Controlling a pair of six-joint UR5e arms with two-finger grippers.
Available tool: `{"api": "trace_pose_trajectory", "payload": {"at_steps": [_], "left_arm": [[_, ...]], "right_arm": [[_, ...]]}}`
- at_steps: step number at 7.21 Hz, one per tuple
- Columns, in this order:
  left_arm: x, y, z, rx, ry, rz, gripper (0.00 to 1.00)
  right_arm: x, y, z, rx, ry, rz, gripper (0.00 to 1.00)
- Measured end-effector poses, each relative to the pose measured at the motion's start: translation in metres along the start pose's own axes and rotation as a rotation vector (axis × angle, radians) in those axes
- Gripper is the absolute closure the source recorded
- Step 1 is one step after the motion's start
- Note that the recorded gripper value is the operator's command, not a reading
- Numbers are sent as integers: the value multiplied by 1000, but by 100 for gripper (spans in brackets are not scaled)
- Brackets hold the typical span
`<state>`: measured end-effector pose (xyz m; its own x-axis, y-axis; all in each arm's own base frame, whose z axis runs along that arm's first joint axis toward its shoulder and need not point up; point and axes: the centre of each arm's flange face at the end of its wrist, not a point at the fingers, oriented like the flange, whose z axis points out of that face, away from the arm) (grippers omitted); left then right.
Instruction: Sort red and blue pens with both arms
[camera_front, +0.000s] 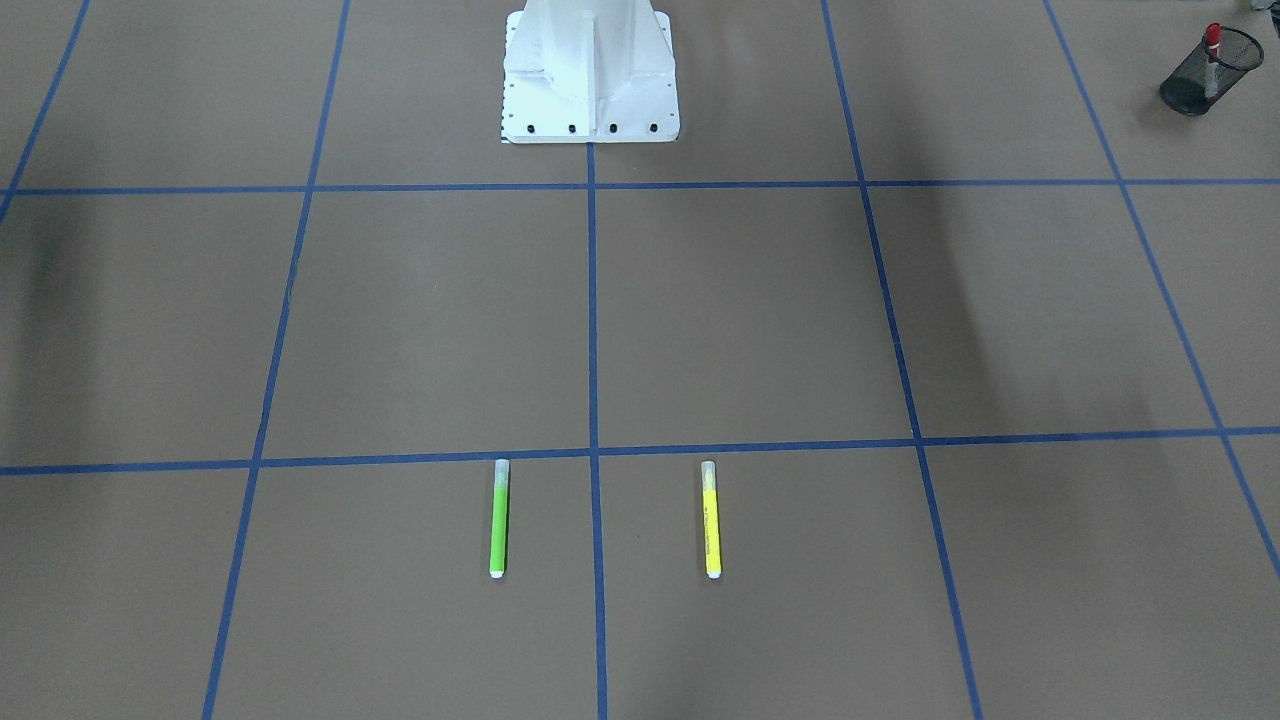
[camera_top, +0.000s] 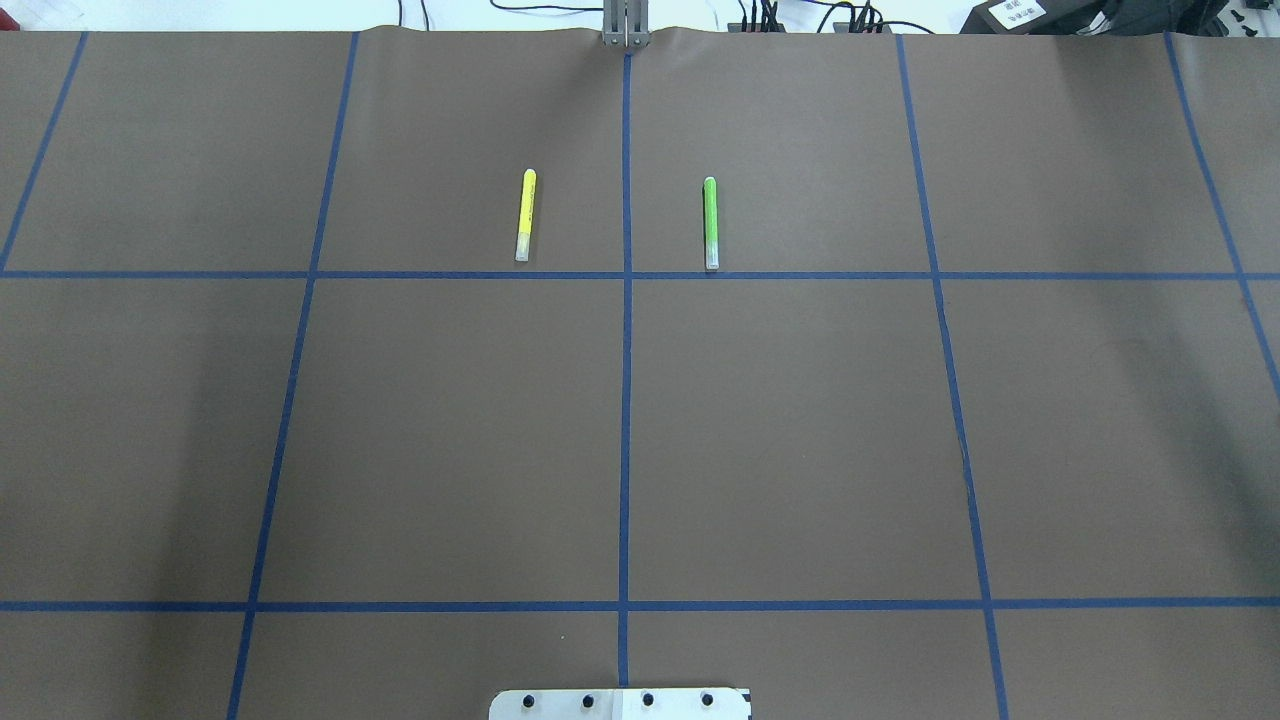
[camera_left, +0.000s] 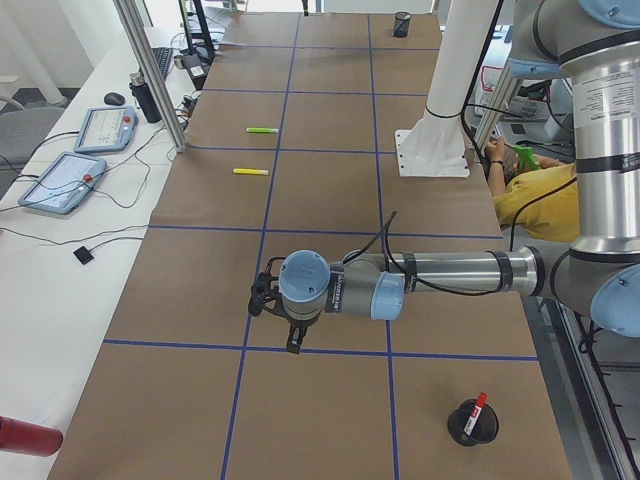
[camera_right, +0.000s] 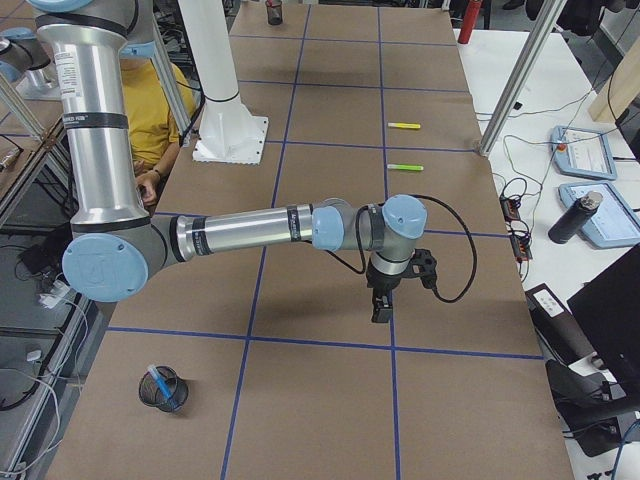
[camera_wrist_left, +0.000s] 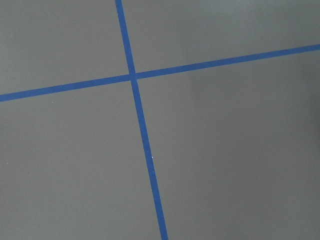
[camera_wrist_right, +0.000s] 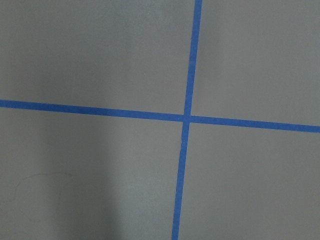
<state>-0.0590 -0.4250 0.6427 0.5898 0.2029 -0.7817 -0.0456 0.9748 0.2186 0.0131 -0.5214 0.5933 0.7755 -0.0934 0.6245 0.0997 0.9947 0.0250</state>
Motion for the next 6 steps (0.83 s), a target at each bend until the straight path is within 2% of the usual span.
{"api": "trace_pose_trajectory", "payload": {"at_steps": [4, 5, 6], "left_arm": [[0, 1, 0, 9, -3, 14, 0], [0, 1, 0, 9, -6, 13, 0], [-3, -1, -1, 9, -43, 18, 0]], "right_arm": [[16, 47, 18, 91, -4, -59, 0], [19, 52, 22, 96, -5, -62, 0], [21, 54, 24, 95, -4, -61, 0]]}}
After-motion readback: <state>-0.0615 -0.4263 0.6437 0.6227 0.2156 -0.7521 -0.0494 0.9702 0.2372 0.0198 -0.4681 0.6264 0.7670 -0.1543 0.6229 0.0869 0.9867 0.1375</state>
